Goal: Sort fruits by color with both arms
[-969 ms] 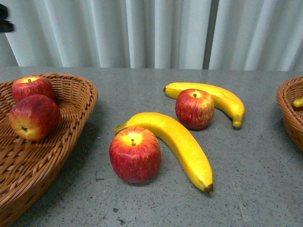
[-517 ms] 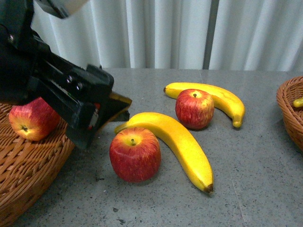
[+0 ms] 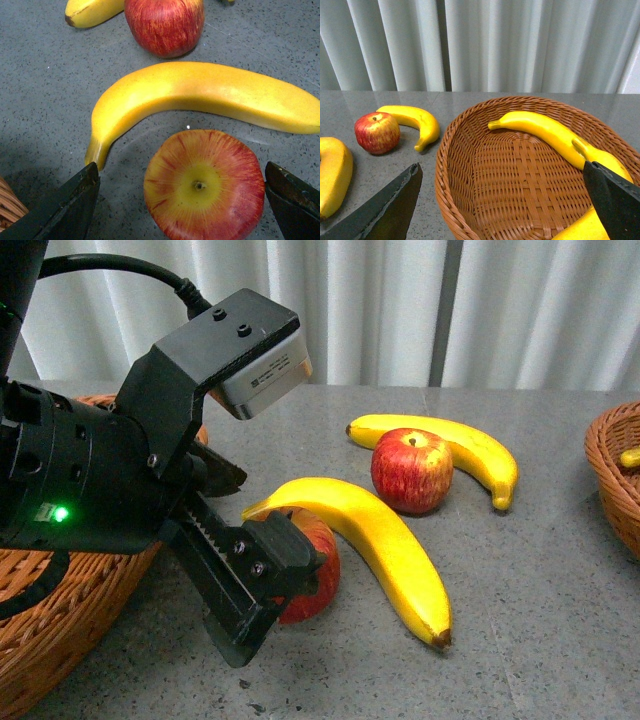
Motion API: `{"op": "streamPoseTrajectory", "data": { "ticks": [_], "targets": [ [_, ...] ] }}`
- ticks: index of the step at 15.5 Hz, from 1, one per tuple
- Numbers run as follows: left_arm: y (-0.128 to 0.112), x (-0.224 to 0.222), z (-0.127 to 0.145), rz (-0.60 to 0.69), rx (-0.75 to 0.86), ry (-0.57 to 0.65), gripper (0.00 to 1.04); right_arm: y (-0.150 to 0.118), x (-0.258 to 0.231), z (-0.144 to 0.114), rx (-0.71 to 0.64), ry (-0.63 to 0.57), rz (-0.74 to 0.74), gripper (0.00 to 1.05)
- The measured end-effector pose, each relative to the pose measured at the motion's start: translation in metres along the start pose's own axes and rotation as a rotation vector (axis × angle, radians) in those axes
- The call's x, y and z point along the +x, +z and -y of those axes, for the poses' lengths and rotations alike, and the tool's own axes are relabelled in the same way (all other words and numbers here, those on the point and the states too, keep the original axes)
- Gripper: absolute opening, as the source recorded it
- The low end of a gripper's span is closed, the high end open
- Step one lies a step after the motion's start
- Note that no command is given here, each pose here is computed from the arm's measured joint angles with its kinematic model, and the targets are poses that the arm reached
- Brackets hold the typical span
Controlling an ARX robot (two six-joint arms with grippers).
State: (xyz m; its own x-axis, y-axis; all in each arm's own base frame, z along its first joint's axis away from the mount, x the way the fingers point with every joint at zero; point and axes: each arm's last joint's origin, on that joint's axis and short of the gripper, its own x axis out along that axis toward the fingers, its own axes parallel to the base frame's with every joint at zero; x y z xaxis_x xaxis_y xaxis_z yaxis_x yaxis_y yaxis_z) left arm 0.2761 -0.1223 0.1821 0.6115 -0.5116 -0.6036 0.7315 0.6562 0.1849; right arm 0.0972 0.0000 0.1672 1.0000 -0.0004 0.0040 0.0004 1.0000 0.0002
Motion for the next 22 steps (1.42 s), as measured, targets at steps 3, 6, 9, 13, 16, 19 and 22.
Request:
{"op": "streamPoseTrajectory", "data": {
  "ticks": [3,6,9,13,16,19,22],
  "targets": [
    [0.0,0.014,0.002,0.001,0.008,-0.04,0.98,0.0,0.0,0.0,0.0,0.0,0.0,0.98],
    [-0.001,0.029,0.009,-0.011,0.022,-0.078,0.98,0.0,0.0,0.0,0.0,0.0,0.0,0.98],
    [0.004,0.024,0.011,-0.012,0.031,-0.07,0.65,0.0,0.0,0.0,0.0,0.0,0.0,0.98],
    [0.047,-0.036,0.001,0.226,0.015,0.186,0.63,0.0,0.0,0.0,0.0,0.0,0.0,0.98],
    [0.045,-0.089,-0.016,0.323,-0.161,0.491,0.63,0.0,0.0,0.0,0.0,0.0,0.0,0.98],
    [-0.001,-0.131,-0.033,0.3,-0.436,0.765,0.63,0.0,0.0,0.0,0.0,0.0,0.0,0.98],
    [-0.046,-0.142,-0.038,0.266,-0.658,0.812,0.63,0.0,0.0,0.0,0.0,0.0,0.0,0.98]
  ]
}}
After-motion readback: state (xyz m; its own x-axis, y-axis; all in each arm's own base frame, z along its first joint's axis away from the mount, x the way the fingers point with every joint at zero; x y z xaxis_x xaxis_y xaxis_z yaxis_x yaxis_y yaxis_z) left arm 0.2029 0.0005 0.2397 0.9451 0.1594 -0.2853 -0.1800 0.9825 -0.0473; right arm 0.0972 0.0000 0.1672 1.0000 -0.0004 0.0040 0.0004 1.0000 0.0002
